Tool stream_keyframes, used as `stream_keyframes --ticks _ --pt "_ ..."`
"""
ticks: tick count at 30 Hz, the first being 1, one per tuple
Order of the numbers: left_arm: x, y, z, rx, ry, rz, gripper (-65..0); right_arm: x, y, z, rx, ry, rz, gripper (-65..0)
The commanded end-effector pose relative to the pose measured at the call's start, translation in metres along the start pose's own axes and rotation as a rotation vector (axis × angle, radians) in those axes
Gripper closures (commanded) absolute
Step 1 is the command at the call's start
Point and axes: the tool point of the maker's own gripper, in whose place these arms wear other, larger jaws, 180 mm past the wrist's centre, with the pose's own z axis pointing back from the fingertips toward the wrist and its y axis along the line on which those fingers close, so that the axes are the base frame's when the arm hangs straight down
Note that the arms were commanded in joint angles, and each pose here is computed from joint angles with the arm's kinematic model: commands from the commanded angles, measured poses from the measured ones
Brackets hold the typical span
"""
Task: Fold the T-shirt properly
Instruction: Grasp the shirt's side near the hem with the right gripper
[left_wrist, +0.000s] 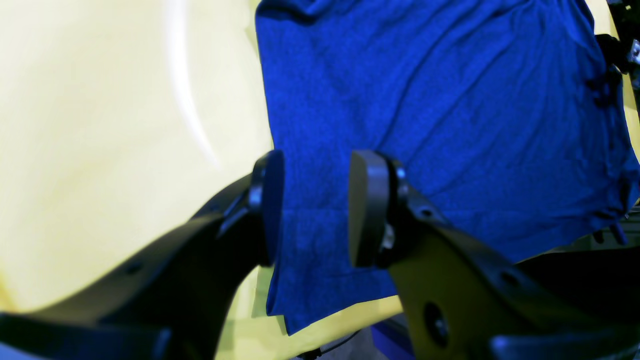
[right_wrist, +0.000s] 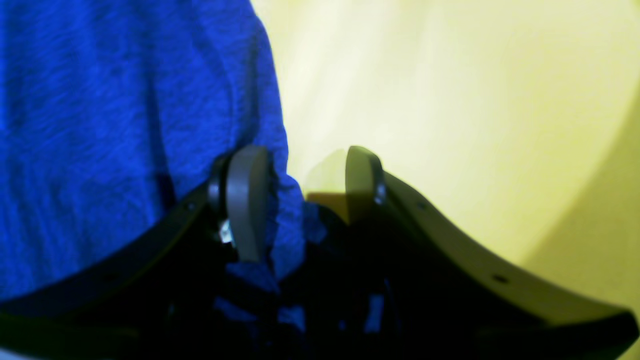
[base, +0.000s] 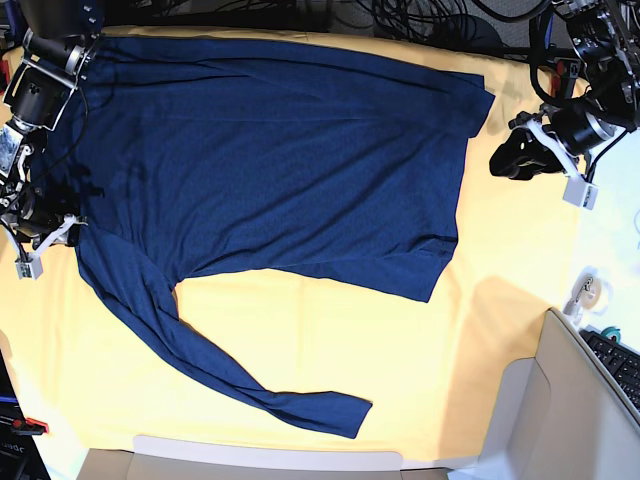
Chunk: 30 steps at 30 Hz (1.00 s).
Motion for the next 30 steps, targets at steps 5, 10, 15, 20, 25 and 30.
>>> stream_keyframes --ticks 5,10,15,20,25,30 --pt "0.010 -0.002 0.005 -0.002 -0.026 -0.026 -21.6 -0.014 0.002 0.000 0.009 0.064 0.025 -25.0" --pt "0.010 -0.002 0.005 -0.003 -0.026 -0.025 -21.6 -0.016 0.003 -0.001 0.011 0.068 0.025 -24.9" --pt "0.010 -0.002 0.005 -0.003 -0.027 -0.026 -21.6 -0.017 0.012 -0.005 0.028 0.067 0.020 -24.9" --pt "0.010 -0.002 0.005 -0.003 -0.027 -0.026 -21.6 -0.015 0.021 0.000 0.023 0.040 0.057 -24.9" --pt "0.011 -0.002 0.005 -0.003 -0.028 -0.026 -21.6 -0.016 0.026 0.002 0.024 0.032 0.068 -24.9" --pt "0.011 -0.002 0.005 -0.003 -0.028 -0.026 -21.6 -0.022 0.026 0.002 0.024 0.043 0.067 -24.9"
